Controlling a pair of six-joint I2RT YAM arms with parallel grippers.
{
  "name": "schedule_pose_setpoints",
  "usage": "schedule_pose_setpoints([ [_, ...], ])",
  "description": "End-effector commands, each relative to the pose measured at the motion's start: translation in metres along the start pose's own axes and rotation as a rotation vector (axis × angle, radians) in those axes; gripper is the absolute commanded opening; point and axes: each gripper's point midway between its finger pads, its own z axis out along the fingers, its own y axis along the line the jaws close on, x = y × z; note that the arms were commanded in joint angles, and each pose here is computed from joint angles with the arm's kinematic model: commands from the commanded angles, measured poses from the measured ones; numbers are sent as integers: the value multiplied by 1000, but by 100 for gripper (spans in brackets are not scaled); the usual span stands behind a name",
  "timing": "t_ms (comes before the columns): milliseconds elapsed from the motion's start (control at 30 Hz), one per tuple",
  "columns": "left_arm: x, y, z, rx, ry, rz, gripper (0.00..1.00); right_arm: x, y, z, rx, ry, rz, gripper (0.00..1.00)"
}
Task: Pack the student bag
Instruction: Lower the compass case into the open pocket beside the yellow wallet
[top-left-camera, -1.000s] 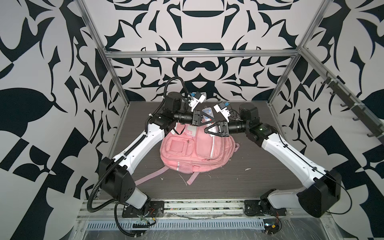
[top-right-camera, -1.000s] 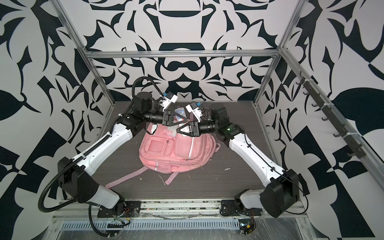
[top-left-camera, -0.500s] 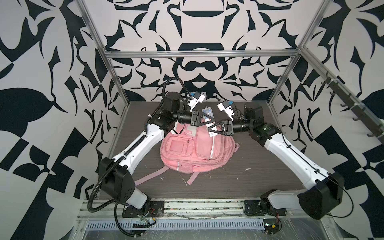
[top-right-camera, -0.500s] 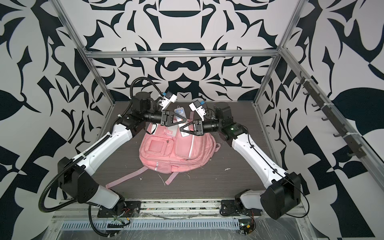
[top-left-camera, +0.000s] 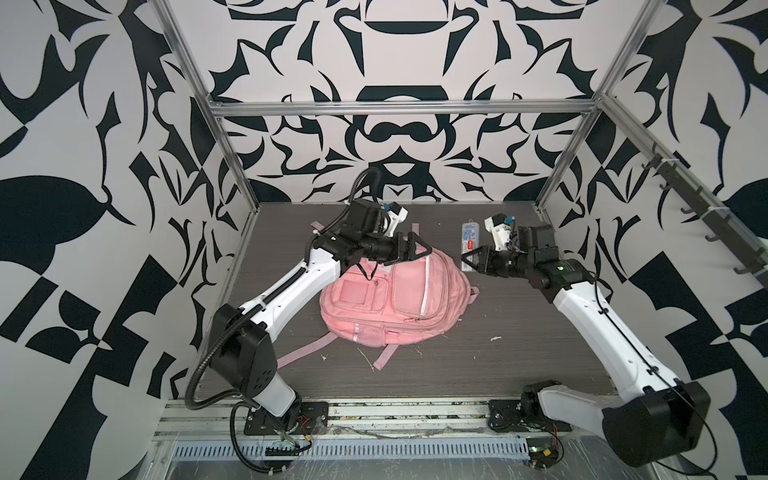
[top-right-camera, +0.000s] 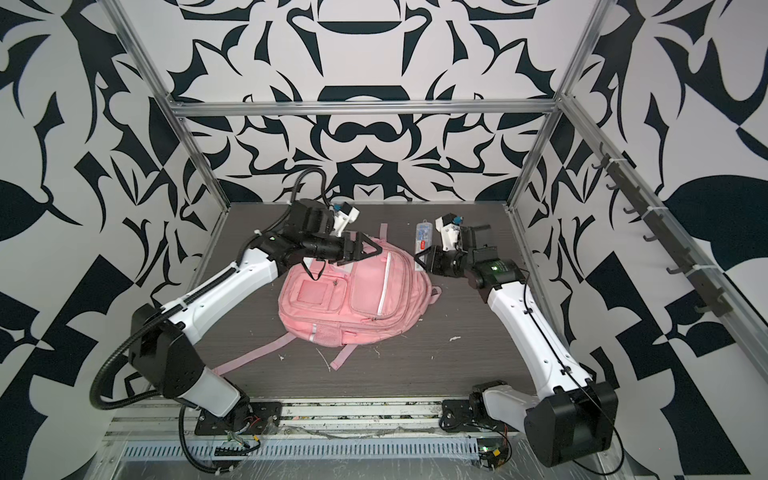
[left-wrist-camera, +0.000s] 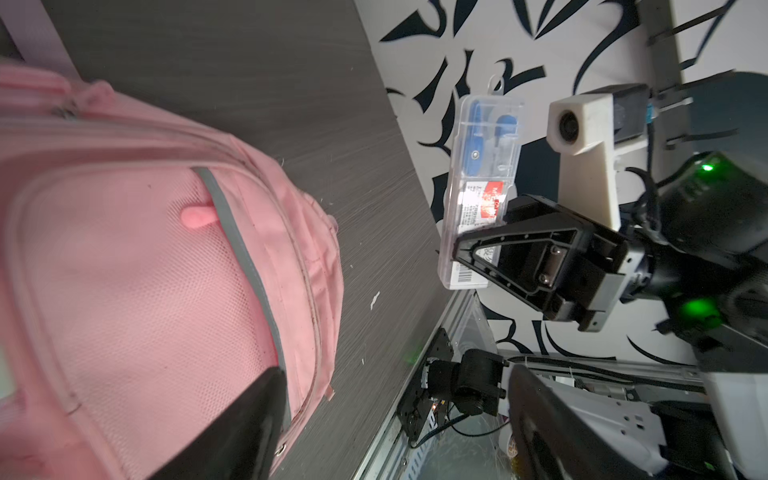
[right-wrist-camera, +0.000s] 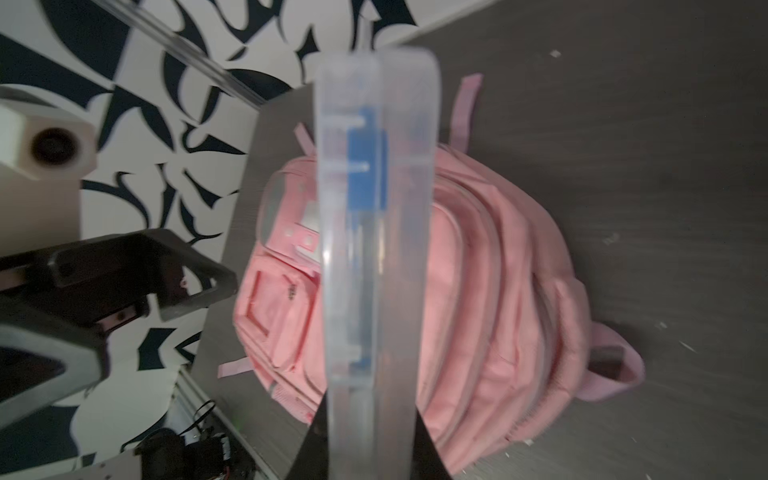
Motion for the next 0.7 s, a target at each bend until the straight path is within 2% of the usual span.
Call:
schedule_pose_setpoints([
  [0,20,37,29,-70,44,-82,86,18,-36,5,120,7,83,0],
  [33,22,41,36,-72,58,-85,82,20,-36,8,106,3,90,0],
  [167,37,60,67,-85,148,-127,77,33,-44,11,106,6,107,0],
  [333,48,66,96,-58,195,-143,65,51,-46,19,62,39,106,0],
  [667,48,66,111,-22,196,-157,11,77,-53,23,42,94,103,0],
])
